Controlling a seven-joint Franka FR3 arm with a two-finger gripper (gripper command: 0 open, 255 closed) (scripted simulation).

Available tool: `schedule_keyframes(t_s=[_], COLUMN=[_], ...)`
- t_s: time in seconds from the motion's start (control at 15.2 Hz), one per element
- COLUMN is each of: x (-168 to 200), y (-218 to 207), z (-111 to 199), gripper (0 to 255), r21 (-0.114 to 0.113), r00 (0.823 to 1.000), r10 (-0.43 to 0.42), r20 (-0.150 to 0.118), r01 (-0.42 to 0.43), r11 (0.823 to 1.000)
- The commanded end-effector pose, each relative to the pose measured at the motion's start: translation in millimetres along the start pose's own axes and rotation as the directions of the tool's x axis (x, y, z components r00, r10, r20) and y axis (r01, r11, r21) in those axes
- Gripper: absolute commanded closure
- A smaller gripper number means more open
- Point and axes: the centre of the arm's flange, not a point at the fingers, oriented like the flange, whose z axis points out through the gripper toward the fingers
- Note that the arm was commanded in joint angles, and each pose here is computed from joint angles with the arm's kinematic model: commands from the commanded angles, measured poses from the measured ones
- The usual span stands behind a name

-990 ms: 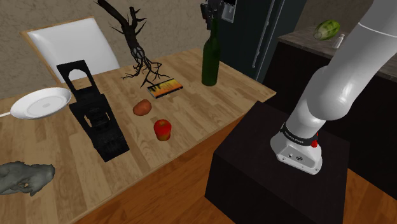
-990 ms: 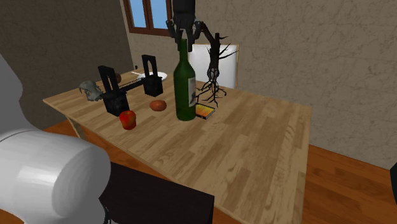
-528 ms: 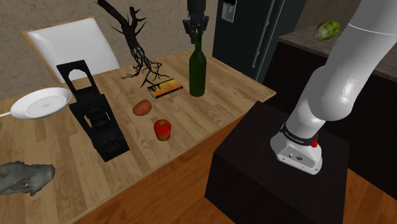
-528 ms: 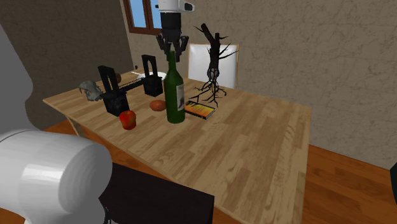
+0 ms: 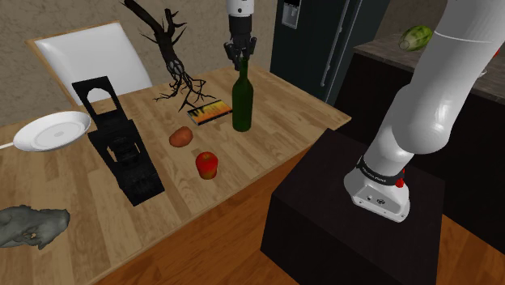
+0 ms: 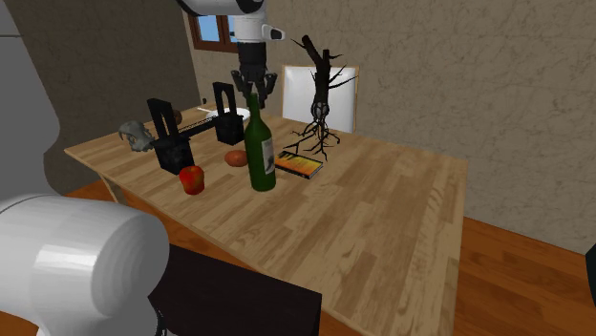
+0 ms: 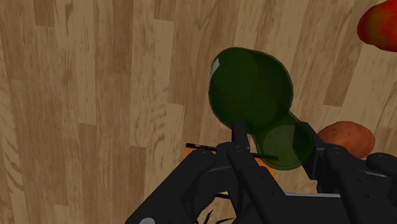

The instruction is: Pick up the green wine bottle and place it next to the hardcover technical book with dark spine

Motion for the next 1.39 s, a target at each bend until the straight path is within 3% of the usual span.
schedule_keyframes(t_s=[0.0, 0.53, 0.99, 1.06, 1.32], x=[2.3, 4.2, 4.2, 4.2, 4.2], y=[0.5, 0.6, 0.6, 0.5, 0.6], z=[10.2, 50.1, 50.1, 50.1, 50.1], gripper=[255, 255, 255, 0, 0], r21=[0.000, 0.000, 0.000, 0.000, 0.000], r00=[1.000, 1.000, 1.000, 1.000, 1.000], r10=[0.000, 0.000, 0.000, 0.000, 0.000], r20=[-0.001, -0.001, -0.001, -0.001, -0.001], r01=[0.000, 0.000, 0.000, 0.000, 0.000], r11=[1.000, 1.000, 1.000, 1.000, 1.000])
